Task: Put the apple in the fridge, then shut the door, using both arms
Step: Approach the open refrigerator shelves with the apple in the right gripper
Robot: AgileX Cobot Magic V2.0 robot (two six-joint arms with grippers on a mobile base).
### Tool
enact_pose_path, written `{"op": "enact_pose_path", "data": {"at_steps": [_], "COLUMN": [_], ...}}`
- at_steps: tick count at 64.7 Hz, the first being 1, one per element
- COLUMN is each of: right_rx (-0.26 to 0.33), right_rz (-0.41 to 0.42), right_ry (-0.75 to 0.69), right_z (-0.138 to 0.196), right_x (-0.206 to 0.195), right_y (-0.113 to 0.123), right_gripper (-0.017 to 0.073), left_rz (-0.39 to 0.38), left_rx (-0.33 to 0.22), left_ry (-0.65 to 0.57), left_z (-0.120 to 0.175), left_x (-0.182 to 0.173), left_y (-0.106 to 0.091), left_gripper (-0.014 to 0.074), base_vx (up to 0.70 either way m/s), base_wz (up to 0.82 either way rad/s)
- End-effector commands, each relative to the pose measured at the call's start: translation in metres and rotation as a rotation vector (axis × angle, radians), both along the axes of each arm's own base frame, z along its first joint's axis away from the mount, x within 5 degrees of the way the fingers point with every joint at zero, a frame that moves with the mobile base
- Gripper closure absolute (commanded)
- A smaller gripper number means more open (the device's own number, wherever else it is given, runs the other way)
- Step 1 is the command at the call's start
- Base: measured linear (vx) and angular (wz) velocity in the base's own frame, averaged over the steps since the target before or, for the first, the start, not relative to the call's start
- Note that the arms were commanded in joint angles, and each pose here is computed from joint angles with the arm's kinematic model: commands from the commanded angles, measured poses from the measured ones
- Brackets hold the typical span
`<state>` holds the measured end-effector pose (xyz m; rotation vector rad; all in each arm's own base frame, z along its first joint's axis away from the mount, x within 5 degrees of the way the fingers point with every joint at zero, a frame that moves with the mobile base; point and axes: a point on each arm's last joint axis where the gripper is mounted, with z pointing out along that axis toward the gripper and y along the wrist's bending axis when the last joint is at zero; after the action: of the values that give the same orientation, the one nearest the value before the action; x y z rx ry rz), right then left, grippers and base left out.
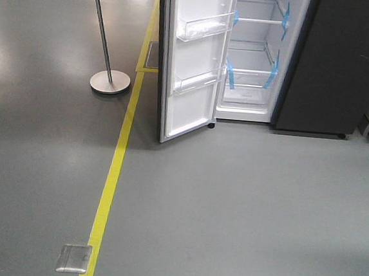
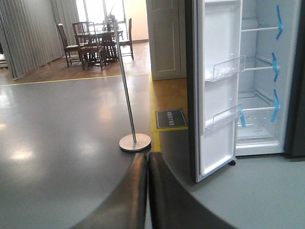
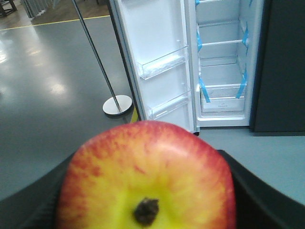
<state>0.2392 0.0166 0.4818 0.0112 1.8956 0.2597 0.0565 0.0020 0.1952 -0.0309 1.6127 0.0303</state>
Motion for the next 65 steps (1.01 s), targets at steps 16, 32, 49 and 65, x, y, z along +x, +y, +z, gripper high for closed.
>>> {"op": "enact_pose_path", "data": {"at_steps": [16,32,49,65], "right_rx": [0.010,0.010,0.010,0.010], "right_rz": [-0.019,-0.019,-0.019,-0.019], "right_ry": [-0.138,-0.138,-0.138,-0.138], "right_z": [0.0230,0.0230,0.0230,0.0230], "right_x": [-0.0088,-0.0088,-0.0088,-0.0088], "right_y": [-0.0020,-0.0020,-0.0020,-0.0020], "right_gripper": [0.0500,0.0500,0.0500,0.0500], "left_rz": [-0.001,-0.001,-0.001,-0.001], "left_rx": [-0.008,-0.008,-0.008,-0.008], "left_ry": [-0.106,-0.106,-0.106,-0.106], "left_z": [0.0132,0.0132,0.0132,0.0132], "left_x": [-0.0020,-0.0020,-0.0020,-0.0020], "left_y": [0.0000,0.0000,0.0000,0.0000], "left_gripper": [0.0600,0.0600,0.0600,0.0600], "base_vx": [0.14,0.12,0.10,0.09], "base_wz": [0.01,0.03,0.02,-0.01]}}
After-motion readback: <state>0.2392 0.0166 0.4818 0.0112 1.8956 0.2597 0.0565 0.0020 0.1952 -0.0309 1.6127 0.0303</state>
